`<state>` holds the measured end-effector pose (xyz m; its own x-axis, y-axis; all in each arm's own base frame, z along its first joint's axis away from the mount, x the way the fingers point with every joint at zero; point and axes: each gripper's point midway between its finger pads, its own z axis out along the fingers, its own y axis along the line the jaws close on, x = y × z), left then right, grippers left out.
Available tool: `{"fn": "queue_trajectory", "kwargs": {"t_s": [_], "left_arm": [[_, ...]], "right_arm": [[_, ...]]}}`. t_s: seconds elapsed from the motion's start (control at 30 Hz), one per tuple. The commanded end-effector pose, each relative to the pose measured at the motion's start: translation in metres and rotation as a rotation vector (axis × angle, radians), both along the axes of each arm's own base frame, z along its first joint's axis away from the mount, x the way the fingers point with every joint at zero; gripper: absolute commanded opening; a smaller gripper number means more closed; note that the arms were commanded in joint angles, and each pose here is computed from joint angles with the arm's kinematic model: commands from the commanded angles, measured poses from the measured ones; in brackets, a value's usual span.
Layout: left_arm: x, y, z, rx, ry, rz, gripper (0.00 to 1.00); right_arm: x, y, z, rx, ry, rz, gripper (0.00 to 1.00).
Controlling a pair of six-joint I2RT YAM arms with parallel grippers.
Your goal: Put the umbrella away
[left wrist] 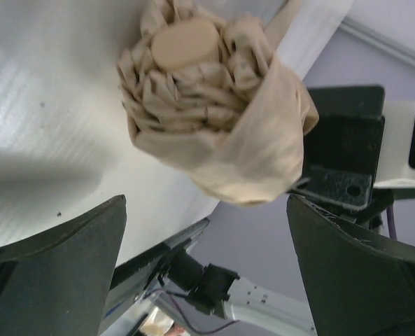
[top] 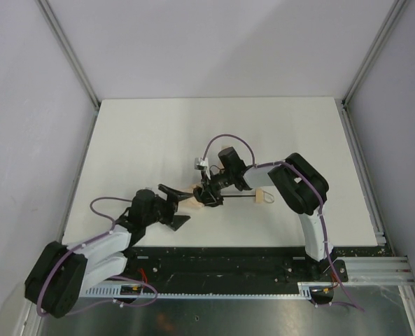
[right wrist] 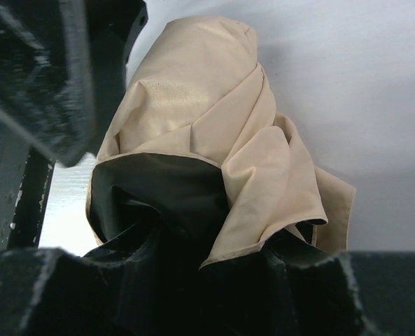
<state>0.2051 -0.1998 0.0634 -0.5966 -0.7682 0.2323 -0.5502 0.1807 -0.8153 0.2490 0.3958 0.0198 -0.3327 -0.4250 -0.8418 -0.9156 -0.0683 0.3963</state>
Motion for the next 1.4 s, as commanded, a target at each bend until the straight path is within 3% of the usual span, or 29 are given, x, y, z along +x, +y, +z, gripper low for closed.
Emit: {"fn": "queue_trajectory", "kwargs": {"t_s": [0.0,0.17,0.33,0.67,0.73,0.77,0.83,0.87,0.93,1.17,1.37], "left_arm": [[0.037,0.009,0.004,0.045,-0.053,0.167,0.99],[0.049,0.013,-0.024,0.112,-0.029,0.198,0.97],[0.059,0.008,-0.048,0.185,-0.025,0.160,0.85],[0.049,0.013,-0.076,0.276,-0.020,0.095,0.10],[0.045,0.013,-0.081,0.275,0.001,0.081,0.03],[0.043,0.012,-0.084,0.274,0.015,0.076,0.01],[0.038,0.012,-0.090,0.273,0.043,0.066,0.00],[0.036,0.012,-0.093,0.272,0.057,0.060,0.00],[0.032,0.012,-0.097,0.273,0.076,0.055,0.00],[0.026,0.011,-0.101,0.257,0.109,0.042,0.00],[0.020,0.005,-0.104,0.231,0.179,0.017,0.00]], "right_arm": [[-0.049,-0.052,-0.081,-0.289,0.261,-0.048,0.00],[-0.053,-0.046,-0.068,-0.245,0.282,-0.018,0.00],[-0.062,-0.041,-0.067,-0.248,0.294,0.025,0.00],[-0.065,-0.029,-0.044,-0.211,0.331,0.062,0.00],[-0.054,-0.025,-0.034,-0.199,0.340,0.017,0.08],[-0.046,-0.024,-0.029,-0.198,0.343,-0.022,0.19],[-0.029,-0.025,-0.020,-0.215,0.349,-0.122,0.52],[-0.022,-0.025,-0.014,-0.217,0.355,-0.159,0.76],[-0.010,-0.029,0.000,-0.217,0.353,-0.223,0.93],[0.028,-0.059,0.068,-0.238,0.143,-0.436,0.99],[0.036,-0.069,0.100,-0.262,-0.206,-0.502,0.99]]}}
